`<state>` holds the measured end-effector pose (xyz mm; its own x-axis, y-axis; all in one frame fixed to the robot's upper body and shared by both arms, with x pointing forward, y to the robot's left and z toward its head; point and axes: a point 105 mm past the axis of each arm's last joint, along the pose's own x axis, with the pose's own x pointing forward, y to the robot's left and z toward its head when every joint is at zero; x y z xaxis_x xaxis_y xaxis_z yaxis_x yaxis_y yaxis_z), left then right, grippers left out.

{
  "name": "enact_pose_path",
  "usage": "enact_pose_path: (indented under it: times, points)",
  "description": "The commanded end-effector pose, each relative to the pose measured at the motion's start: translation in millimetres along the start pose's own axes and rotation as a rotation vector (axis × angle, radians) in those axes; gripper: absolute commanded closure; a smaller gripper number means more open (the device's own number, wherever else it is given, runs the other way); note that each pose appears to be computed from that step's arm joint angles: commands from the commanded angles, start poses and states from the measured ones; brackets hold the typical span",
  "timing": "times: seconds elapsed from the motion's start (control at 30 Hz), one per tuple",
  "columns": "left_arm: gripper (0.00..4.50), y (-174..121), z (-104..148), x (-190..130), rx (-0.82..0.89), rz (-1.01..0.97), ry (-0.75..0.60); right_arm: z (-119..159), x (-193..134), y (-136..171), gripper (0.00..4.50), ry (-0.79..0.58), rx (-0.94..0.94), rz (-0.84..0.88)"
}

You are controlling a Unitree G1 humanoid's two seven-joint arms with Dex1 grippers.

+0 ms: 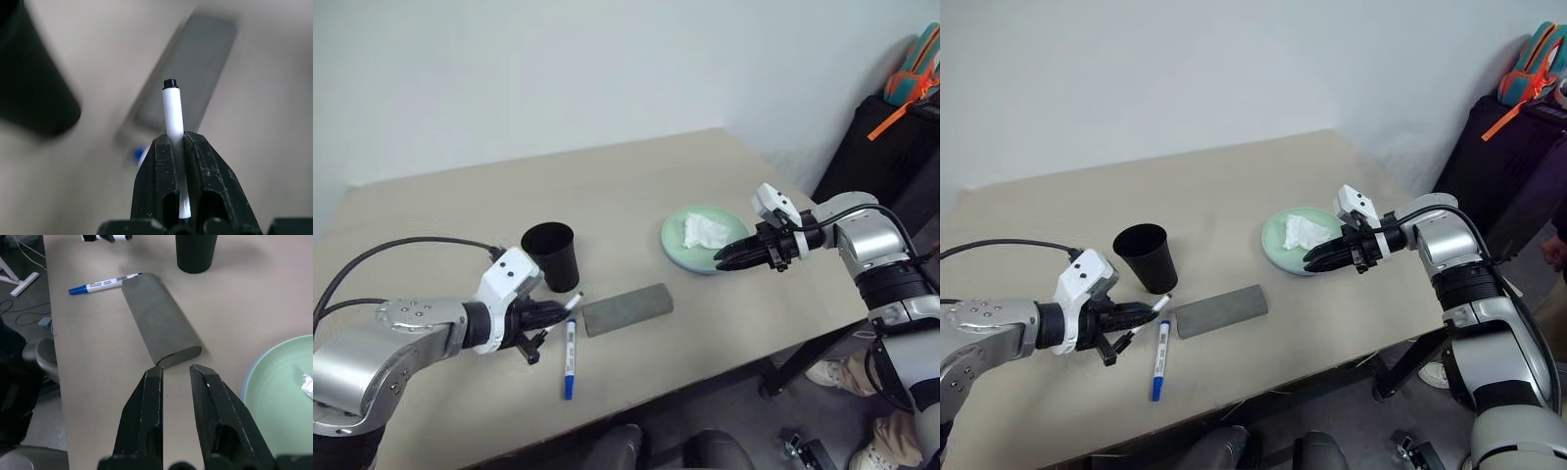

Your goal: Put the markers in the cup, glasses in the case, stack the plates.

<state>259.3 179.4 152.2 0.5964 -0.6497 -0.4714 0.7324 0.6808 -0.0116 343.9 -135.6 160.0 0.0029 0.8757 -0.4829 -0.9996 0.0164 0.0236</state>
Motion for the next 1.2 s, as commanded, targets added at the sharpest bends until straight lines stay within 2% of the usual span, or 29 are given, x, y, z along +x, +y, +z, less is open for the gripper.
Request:
enact_pose_path:
  times: [0.03,0.07,0.2,0.4,0.67,1.0,1.2]
  points:
    - [4.48,34,60,-7,0.022,0.121,-0.303,17,-8,-2,3.56,-0.035,-0.058,-0.022]
    - [4.48,40,74,-6,0.037,0.139,-0.370,18,-7,-2,3.56,-0.036,-0.058,-0.022]
    - [4.48,53,103,0,0.086,0.189,-0.511,19,-6,-2,3.56,-0.040,-0.060,-0.023]
    - [4.48,74,126,10,0.106,0.307,-0.655,20,-7,-3,3.56,-0.046,-0.062,-0.028]
    - [4.48,88,119,21,0.124,0.349,-0.663,20,-7,-3,3.56,-0.050,-0.062,-0.035]
    - [4.48,87,82,34,0.091,0.351,-0.633,23,-7,-4,3.56,-0.058,-0.062,-0.038]
    - [4.48,84,69,40,0.067,0.357,-0.617,24,-8,-4,3.56,-0.059,-0.060,-0.039]
